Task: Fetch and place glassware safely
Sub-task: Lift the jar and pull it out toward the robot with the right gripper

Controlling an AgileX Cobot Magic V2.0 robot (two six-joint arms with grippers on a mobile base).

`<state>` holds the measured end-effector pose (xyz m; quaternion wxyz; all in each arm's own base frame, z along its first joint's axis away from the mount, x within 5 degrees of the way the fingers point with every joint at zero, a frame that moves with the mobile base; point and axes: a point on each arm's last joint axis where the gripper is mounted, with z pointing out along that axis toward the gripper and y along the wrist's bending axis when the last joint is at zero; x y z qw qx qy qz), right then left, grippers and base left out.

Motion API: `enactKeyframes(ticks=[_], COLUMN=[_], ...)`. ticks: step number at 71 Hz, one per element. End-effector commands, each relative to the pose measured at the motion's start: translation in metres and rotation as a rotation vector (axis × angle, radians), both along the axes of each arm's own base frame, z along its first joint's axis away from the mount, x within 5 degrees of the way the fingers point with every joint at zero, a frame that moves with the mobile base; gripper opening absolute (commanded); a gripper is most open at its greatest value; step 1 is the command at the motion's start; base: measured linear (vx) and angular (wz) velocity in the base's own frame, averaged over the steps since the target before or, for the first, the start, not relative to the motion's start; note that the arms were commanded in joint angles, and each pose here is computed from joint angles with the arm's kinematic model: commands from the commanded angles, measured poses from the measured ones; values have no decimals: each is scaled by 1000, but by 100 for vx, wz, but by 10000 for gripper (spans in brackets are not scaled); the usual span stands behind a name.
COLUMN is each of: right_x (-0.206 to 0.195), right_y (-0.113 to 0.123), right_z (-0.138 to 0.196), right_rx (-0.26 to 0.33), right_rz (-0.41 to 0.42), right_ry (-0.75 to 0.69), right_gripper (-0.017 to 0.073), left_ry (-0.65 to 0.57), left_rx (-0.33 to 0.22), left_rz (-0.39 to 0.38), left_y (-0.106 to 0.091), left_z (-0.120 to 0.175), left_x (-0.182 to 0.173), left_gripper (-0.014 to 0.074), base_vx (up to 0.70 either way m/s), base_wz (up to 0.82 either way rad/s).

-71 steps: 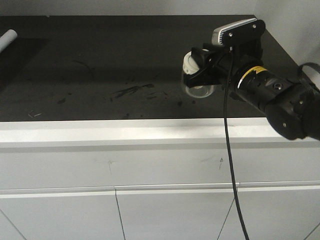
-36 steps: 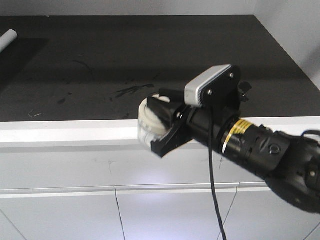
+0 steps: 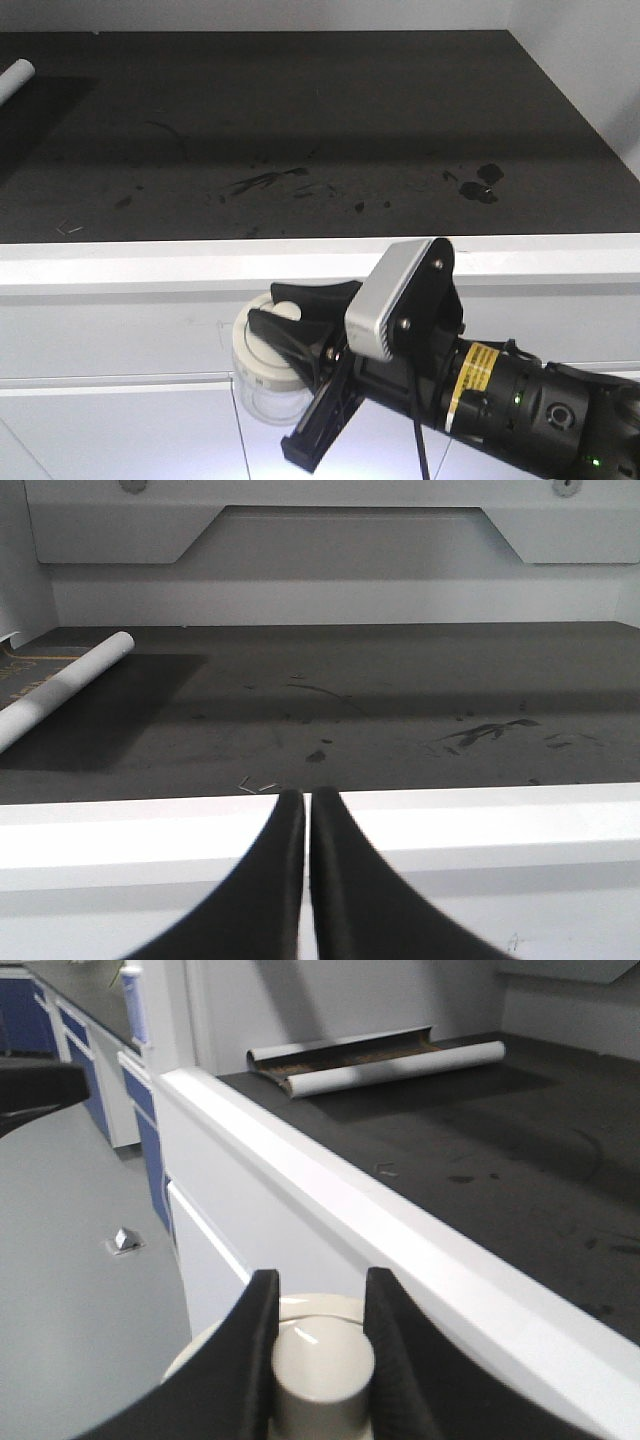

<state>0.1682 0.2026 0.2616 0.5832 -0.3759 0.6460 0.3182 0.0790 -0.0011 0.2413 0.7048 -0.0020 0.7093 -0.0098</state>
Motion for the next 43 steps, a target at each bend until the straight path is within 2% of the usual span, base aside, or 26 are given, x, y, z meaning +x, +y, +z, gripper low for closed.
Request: enactKeyframes(ticks=[1, 43], right_x=[-6, -8], right_y=[3, 4], right_z=[26, 26], right_rx=[129, 131], right_rz=[45, 51], right_ry=[-92, -93], right_gripper=[-3, -3], left_ry=[-85, -85], left_rx=[-17, -17], left_rz=[-36, -36], left_y=[-3, -3], left_z=[16, 16], left_x=[0, 0], left_gripper=[-7, -7], base_vx=[0, 0], base_wz=[0, 0])
